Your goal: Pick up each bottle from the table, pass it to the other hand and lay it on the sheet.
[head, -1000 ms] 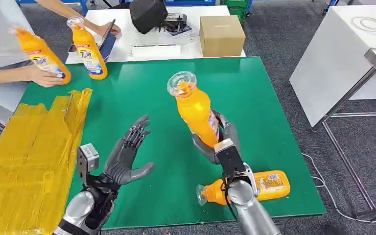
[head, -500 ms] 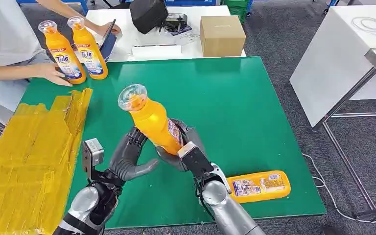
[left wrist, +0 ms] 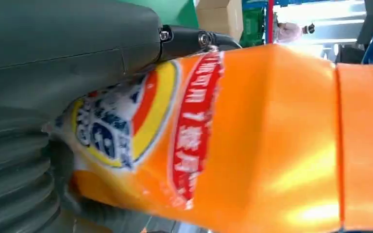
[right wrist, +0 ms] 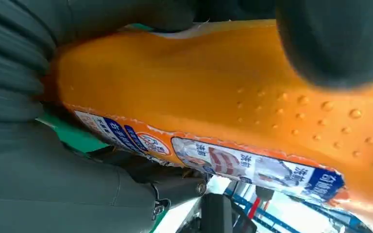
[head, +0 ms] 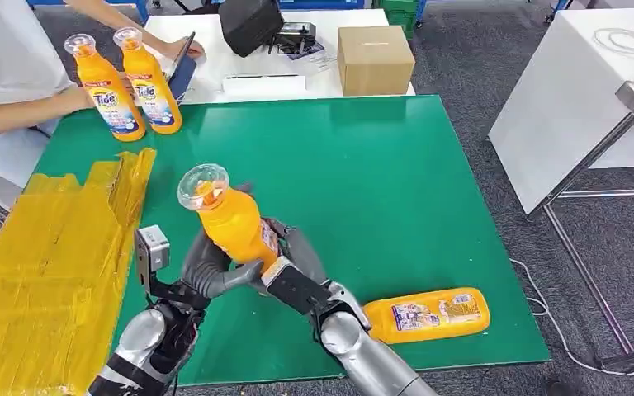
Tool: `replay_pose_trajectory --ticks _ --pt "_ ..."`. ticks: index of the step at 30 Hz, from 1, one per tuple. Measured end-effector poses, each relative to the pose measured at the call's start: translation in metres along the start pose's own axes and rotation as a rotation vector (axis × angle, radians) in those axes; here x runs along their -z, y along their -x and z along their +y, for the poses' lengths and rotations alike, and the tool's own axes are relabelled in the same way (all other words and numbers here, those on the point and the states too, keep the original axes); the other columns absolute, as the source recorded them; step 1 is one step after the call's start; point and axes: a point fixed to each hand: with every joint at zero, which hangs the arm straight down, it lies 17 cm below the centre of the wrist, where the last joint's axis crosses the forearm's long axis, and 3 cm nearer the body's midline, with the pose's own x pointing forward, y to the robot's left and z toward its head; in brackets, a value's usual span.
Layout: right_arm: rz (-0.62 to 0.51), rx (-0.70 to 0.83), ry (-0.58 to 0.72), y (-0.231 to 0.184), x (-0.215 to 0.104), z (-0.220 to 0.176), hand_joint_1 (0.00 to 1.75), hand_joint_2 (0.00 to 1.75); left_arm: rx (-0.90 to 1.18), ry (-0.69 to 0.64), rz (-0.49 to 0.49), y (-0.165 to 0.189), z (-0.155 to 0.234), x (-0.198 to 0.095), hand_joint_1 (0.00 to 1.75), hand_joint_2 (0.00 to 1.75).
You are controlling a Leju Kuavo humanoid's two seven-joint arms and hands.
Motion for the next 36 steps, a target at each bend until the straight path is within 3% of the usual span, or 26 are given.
replay_pose_trajectory --ticks 13,32,33,36 --pt "0.043 -0.051 -0.057 0.018 -0.005 0.023 1.71 1.75 -0.007 -0.057 -0.012 -0.004 0.018 0.001 0.00 1.75" --pt "0.072 -0.067 -0.070 0.028 -0.007 0.028 1.75 1.75 0.000 -0.087 -0.018 -0.004 0.024 -0.001 0.00 1.75" --pt "0.073 -0.067 -0.069 0.028 -0.007 0.028 1.71 1.75 0.001 -0.088 -0.018 -0.004 0.025 -0.001 1.75 1.75" --pt "0.074 -0.070 -0.067 0.028 -0.007 0.027 1.75 1.75 0.007 -0.091 -0.021 -0.004 0.025 -0.001 1.75 1.75"
